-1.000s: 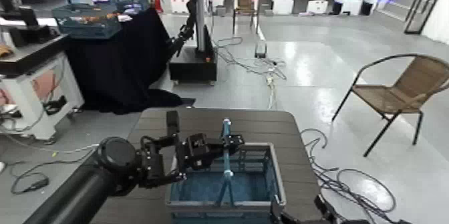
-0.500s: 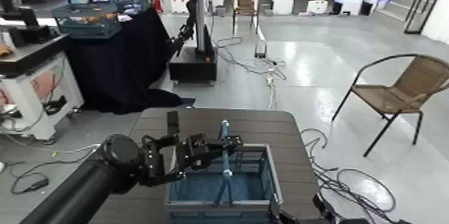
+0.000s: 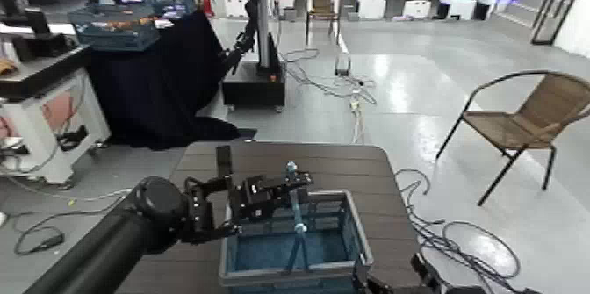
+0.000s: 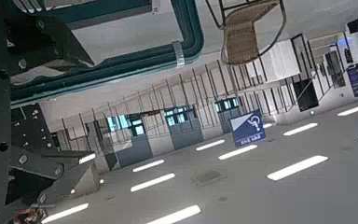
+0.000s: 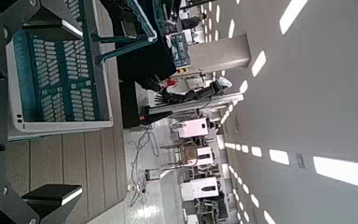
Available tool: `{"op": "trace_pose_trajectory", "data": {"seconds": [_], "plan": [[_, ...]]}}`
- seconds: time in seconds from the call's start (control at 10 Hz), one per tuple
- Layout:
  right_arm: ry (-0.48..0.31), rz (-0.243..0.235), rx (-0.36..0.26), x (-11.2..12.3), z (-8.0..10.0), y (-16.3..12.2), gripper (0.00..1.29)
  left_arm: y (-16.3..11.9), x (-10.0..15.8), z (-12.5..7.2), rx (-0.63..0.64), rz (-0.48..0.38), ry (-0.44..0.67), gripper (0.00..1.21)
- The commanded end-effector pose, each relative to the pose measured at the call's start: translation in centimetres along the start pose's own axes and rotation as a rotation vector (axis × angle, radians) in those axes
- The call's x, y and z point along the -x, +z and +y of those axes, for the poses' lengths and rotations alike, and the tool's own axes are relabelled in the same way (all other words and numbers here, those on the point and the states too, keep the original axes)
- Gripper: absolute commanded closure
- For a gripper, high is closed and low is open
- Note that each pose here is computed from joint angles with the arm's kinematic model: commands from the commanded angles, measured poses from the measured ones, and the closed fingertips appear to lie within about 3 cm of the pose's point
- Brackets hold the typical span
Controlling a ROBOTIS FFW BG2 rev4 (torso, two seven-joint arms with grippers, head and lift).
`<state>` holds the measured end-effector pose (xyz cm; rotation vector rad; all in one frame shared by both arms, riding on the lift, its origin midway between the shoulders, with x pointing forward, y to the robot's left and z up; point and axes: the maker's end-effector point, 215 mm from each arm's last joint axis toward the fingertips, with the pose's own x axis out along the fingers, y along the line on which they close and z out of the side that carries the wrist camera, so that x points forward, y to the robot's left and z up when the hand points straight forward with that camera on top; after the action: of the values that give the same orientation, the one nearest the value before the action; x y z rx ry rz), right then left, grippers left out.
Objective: Place the crate on the table.
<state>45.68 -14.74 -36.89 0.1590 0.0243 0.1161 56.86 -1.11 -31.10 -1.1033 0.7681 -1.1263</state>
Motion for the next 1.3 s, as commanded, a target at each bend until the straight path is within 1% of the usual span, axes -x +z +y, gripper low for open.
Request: {"op": "trace_pose_trajectory", "data": {"seconds": [0.1,0.4,0.6,0.7,0.8,0.9,1.0,1.1,1.3], "plan": [[0.000,-0.003,-0.002,0.0,-0.1,0.1,0.15,0.2,0.5,1.0,-0.034,0.012,0.040,0.05],[-0.004,-0.001,-0.003,0.1,-0.4,0.0,0.15,1.3,1.6,1.6,-0.120,0.001,0.072,0.06],[-0.009,0.001,-0.002,0.2,-0.6,-0.1,0.15,3.1,2.8,1.5,-0.273,-0.033,0.112,0.07],[-0.010,0.001,-0.002,0.3,-0.7,0.0,0.15,4.1,3.5,0.9,-0.383,-0.072,0.127,0.10],[-0.013,0.000,-0.005,0.3,-0.8,0.0,0.15,5.0,4.8,0.4,-0.490,-0.118,0.178,0.11],[-0.017,0.002,-0.005,0.4,-0.9,-0.1,0.15,5.2,6.2,0.2,-0.577,-0.169,0.237,0.11],[-0.019,0.000,-0.006,0.5,-1.0,-0.1,0.15,5.5,7.8,-0.4,-0.662,-0.241,0.297,0.11],[-0.021,0.000,-0.008,0.6,-1.0,-0.1,0.15,5.5,9.5,-0.5,-0.722,-0.327,0.350,0.11],[-0.023,-0.001,-0.008,0.7,-1.1,-0.2,0.15,4.7,13.0,0.2,-0.812,-0.487,0.435,0.11]]}}
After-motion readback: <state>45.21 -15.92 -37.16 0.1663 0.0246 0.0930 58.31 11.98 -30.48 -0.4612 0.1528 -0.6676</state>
